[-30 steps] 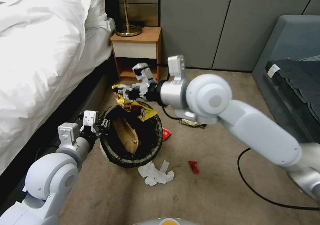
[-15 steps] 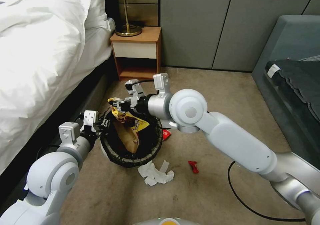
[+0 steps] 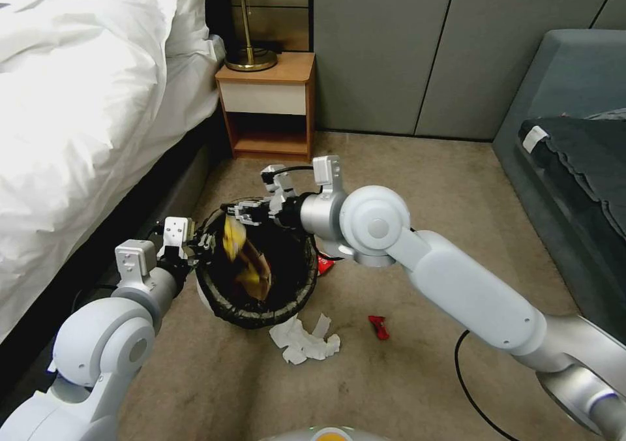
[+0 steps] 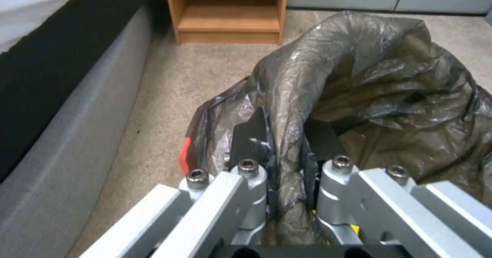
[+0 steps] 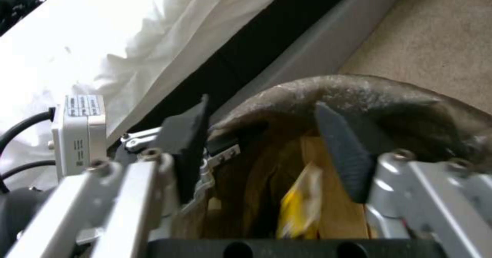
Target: Pick up the trash bin, then pick up the garbage from the floor and place it into the trash bin.
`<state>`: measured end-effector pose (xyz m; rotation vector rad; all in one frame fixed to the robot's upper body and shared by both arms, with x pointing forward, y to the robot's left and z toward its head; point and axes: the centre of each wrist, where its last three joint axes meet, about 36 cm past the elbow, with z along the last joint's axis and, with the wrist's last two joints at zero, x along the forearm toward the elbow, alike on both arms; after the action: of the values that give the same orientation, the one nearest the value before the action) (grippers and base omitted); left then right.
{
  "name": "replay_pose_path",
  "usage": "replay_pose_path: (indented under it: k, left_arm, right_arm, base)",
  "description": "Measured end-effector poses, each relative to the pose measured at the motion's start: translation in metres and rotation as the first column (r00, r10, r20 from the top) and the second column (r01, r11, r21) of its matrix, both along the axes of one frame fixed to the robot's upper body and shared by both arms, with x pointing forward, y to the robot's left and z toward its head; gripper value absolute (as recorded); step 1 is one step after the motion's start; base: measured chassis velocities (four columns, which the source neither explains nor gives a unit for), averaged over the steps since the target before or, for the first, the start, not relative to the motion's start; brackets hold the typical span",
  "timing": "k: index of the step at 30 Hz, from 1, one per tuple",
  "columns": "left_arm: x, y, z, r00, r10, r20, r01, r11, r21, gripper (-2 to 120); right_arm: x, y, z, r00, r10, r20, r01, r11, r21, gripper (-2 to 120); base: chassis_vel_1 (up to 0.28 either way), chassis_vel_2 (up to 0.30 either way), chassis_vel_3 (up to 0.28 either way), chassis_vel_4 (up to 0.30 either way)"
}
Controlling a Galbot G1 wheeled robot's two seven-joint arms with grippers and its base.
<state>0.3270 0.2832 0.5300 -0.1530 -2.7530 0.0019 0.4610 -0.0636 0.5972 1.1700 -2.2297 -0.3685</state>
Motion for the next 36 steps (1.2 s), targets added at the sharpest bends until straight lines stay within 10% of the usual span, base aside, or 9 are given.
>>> replay_pose_path:
  k: [11,23,25,30,36]
  left_arm:
    - [0.002,0.001,0.000,1.000,0.007,0.004,-0.007,1.000,-0.002,6]
    - [0.003,0.004,0.000,1.000,0.013,0.003,-0.013,1.000,0.008,6]
    - [0.005,0.004,-0.002,1.000,0.016,0.000,-0.016,1.000,0.007,6]
    - [0.005,0.004,-0.001,1.000,0.016,0.003,-0.016,1.000,0.002,6]
    - [0.004,0.006,-0.002,1.000,0.016,-0.004,-0.015,1.000,0.003,6]
  right_arm:
    - [-0.008,-0.012,0.006,0.999,-0.017,0.038,0.017,1.000,0.000,96]
    - [-0.031,-0.081,0.050,0.929,-0.205,0.307,0.230,0.972,-0.046,100]
    - [-0.036,-0.111,0.044,0.817,-0.296,0.495,0.401,0.909,-0.117,100]
    - [-0.048,-0.145,0.029,0.741,-0.359,0.568,0.524,0.838,-0.153,100]
    - [-0.068,-0.191,-0.034,0.672,-0.439,0.597,0.692,0.658,-0.295,100]
  base:
    - [0.000,0.000,0.000,0.000]
    - [0.000,0.000,0.000,0.000]
    - [0.000,0.000,0.000,0.000]
    - [0.000,0.000,0.000,0.000]
    - [0.000,0.000,0.000,0.000]
